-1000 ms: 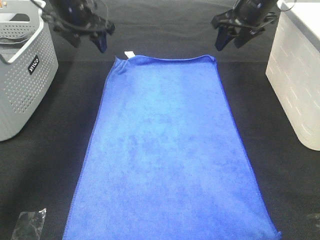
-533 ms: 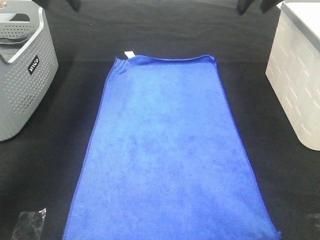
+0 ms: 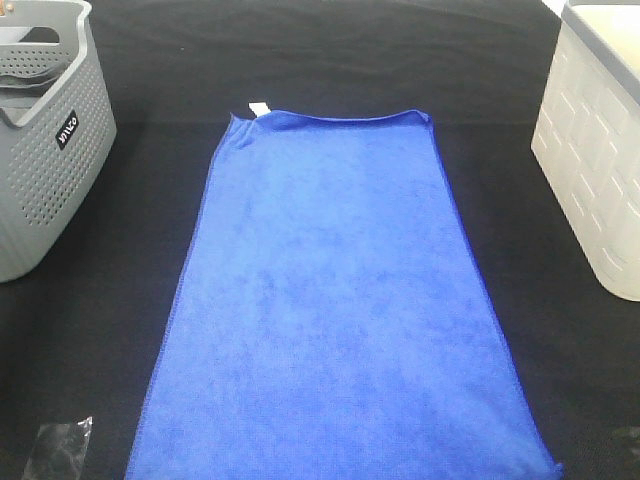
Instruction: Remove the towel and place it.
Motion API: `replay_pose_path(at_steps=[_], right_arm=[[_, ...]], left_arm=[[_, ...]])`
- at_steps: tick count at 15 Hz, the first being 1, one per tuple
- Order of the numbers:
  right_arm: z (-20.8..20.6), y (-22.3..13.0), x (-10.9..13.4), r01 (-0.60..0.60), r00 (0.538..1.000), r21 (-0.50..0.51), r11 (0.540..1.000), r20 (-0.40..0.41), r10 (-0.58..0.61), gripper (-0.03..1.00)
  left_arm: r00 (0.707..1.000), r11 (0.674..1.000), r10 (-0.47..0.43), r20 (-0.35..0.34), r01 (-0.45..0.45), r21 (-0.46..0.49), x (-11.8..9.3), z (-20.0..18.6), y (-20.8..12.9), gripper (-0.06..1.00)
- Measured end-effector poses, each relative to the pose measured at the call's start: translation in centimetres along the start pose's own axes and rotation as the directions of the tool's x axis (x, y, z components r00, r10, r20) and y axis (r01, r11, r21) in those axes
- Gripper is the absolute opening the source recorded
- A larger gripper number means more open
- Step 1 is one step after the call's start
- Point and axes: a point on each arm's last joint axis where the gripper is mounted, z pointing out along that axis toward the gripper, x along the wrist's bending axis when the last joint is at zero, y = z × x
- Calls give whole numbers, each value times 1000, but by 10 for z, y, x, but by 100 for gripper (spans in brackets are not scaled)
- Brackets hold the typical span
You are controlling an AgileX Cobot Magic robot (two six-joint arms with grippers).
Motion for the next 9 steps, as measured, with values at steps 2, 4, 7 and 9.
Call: replay_pose_path(at_steps=[2, 4, 7, 9], right_arm=[[-12, -16, 4, -7, 1000, 36, 999, -21, 8, 60], [-42, -46, 7, -9, 1000, 75, 997, -22, 10, 60], [-106, -111, 12, -5, 1000, 78, 997, -11, 6, 60], [-146, -155, 16, 27, 1000, 31, 999, -7, -26, 60]], left_arm=[[1000, 1000, 24, -7, -24, 18, 5, -19, -17, 68], [1000, 999, 29, -8, -29, 32, 6, -46, -43, 69], [1000, 999, 10, -12, -11, -37, 6, -101, -95, 69], [1000, 993, 5, -28, -8, -115, 8, -132, -131, 69]])
